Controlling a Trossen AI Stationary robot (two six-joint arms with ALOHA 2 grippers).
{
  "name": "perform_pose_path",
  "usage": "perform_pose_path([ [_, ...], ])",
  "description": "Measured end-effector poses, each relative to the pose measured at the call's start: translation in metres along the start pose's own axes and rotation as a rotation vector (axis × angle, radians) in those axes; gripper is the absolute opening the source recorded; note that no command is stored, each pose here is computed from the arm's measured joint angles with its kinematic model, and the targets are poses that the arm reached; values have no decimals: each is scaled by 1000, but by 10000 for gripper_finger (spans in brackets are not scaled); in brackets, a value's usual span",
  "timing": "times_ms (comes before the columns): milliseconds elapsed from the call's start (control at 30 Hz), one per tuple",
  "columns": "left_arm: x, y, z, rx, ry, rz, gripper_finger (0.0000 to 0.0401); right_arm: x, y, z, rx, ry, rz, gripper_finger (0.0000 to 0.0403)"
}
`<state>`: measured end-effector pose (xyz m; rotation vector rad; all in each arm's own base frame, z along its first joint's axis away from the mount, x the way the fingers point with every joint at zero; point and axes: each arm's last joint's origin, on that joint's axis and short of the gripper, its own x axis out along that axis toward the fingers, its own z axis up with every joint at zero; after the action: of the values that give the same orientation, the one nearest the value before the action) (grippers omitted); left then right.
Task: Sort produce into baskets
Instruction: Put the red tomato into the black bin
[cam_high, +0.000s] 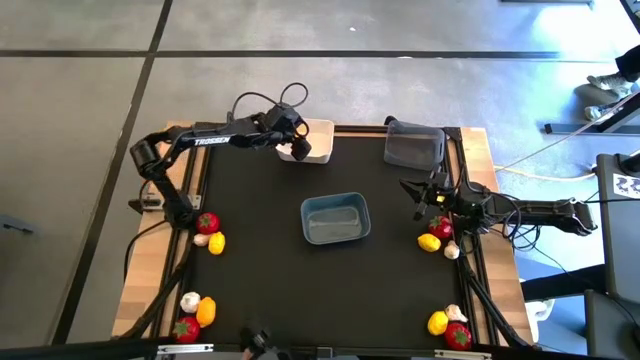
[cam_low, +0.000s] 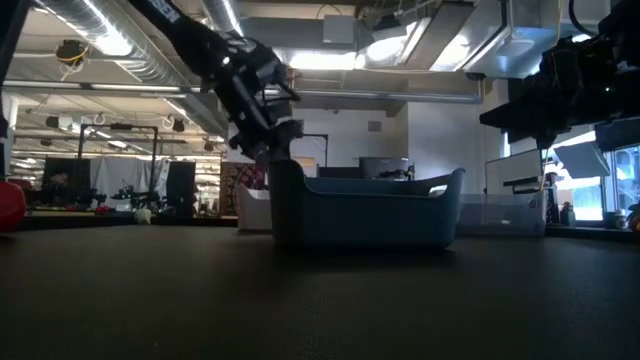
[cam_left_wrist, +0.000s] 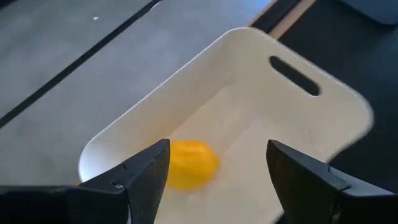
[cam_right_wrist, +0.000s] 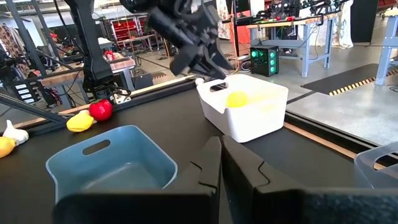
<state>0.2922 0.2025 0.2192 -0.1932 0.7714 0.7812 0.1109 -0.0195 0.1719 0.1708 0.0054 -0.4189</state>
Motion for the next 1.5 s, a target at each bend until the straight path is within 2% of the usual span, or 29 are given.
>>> perform_pose_path([
  [233, -37, -25, 4, 60, -24, -69, 262, 0, 0, 0, 26, -2, 4, 17],
  [433, -64, -64, -4, 117, -15, -165, 263, 0, 1, 0, 10, 6, 38, 17],
  [733, -86, -133, -47, 198, -5, -334, 263, 0, 2, -3, 15, 40, 69, 17],
  [900, -96, -157, -67, 214, -77, -347, 263, 0, 2, -3, 16, 43, 91, 17],
  [1033, -101, -170, -82, 242, -135, -389, 263, 0, 3, -2, 20, 51, 100, 17],
  [1200, -106, -182, -104, 264, -238, -472, 263, -3, 5, 17, 4, 106, 86, 17],
  [1367, -108, -184, -119, 214, -338, -539, 263, -9, 6, 34, 8, 179, 73, 17],
  [1500, -107, -184, -122, 213, -341, -545, 263, -14, 8, 47, 13, 278, 78, 17],
])
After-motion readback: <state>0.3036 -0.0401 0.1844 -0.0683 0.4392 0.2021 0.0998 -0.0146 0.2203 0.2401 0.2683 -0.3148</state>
